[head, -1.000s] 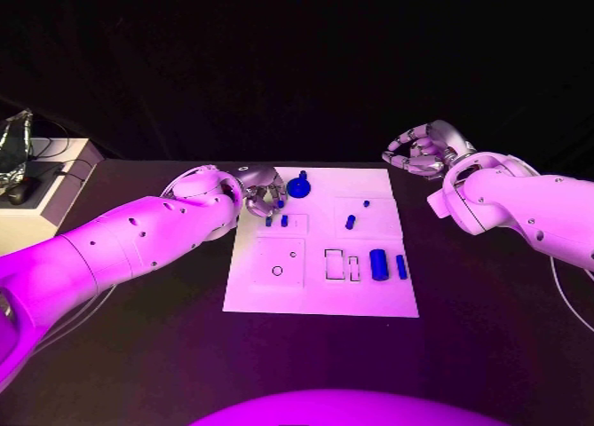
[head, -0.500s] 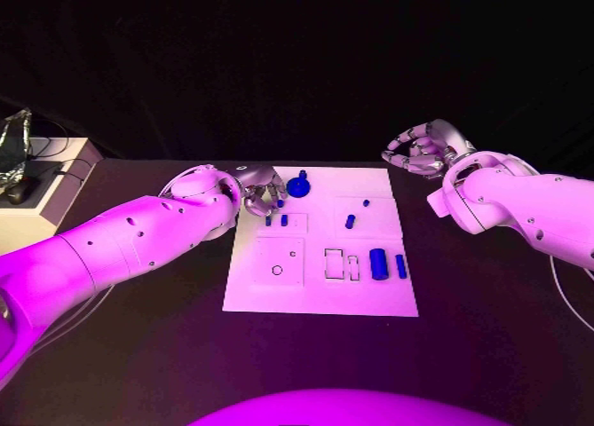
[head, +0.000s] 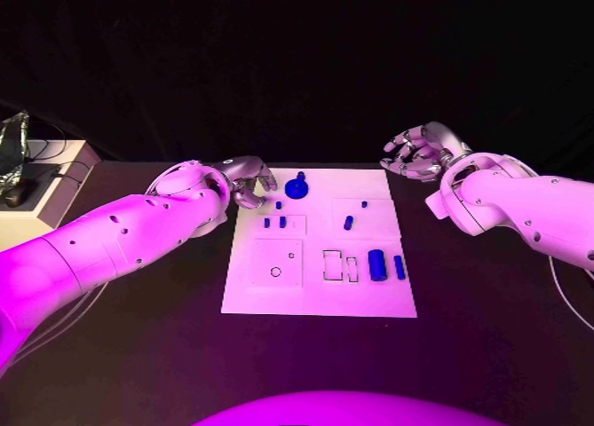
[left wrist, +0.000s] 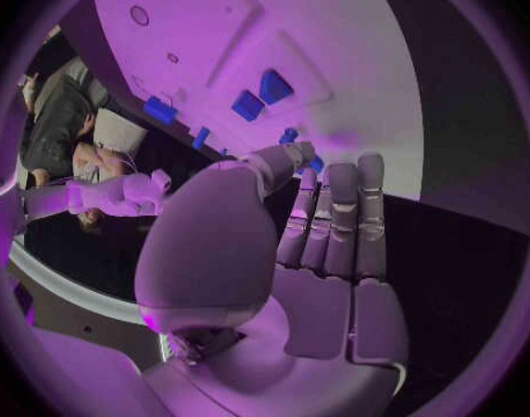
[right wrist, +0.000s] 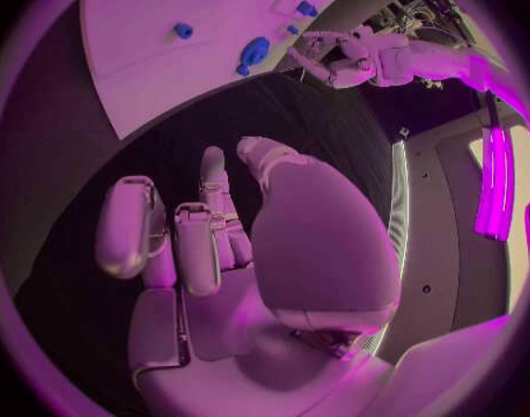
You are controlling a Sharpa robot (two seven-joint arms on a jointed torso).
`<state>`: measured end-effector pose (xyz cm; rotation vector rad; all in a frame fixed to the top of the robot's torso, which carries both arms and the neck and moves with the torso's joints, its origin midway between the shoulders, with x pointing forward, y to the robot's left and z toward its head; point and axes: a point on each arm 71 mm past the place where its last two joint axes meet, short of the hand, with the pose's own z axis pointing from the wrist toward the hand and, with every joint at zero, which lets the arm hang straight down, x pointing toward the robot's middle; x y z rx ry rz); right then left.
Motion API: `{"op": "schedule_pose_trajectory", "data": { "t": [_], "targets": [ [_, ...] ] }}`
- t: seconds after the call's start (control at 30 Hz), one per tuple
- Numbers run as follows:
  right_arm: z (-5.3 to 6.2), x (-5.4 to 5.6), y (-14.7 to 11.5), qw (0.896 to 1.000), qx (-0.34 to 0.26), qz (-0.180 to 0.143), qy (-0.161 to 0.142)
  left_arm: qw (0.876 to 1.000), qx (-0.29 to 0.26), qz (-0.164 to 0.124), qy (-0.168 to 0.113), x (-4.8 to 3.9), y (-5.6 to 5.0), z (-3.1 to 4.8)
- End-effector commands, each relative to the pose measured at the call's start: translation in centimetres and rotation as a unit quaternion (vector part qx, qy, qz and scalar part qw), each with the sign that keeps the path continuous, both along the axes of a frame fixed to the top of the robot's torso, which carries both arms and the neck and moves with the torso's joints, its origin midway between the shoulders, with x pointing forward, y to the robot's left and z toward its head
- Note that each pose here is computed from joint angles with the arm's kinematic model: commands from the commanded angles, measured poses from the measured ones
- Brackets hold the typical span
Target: Assemble the parts on the task board
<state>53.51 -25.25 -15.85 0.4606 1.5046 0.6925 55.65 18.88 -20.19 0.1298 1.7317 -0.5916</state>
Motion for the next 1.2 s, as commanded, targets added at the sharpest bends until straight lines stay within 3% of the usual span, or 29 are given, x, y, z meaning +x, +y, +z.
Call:
{"op": "schedule_pose_trajectory", "data": {
  "t": [0.03,0.2,0.27,0.37,0.63,0.7,0.87,1.2],
  "targets": [
    [0.0,-0.2,0.8,0.997,-0.057,0.059,-0.012,0.998,-0.058,0.009,-0.004,0.18,0.7,0.80],
    [-0.3,-0.5,1.5,0.985,-0.133,0.105,-0.029,0.986,-0.154,0.052,0.023,0.58,3.1,1.76],
    [-0.6,-0.7,1.7,0.977,-0.172,0.123,-0.038,0.975,-0.207,0.072,0.037,0.64,4.4,2.07],
    [-1.4,-0.9,2.0,0.960,-0.234,0.144,-0.049,0.946,-0.303,0.093,0.067,0.48,6.2,2.34],
    [-2.7,-1.1,2.3,0.930,-0.331,0.147,-0.065,0.875,-0.460,0.094,0.119,-1.32,8.8,1.86],
    [-2.9,-1.1,2.5,0.925,-0.345,0.148,-0.062,0.857,-0.490,0.094,0.126,-1.79,9.2,1.83],
    [-3.5,-1.3,3.1,0.917,-0.363,0.157,-0.051,0.832,-0.531,0.087,0.137,-2.71,9.5,1.83],
    [-4.7,-1.1,4.4,0.913,-0.373,0.160,-0.048,0.817,-0.553,0.073,0.149,-3.65,9.2,1.95]
  ]
}}
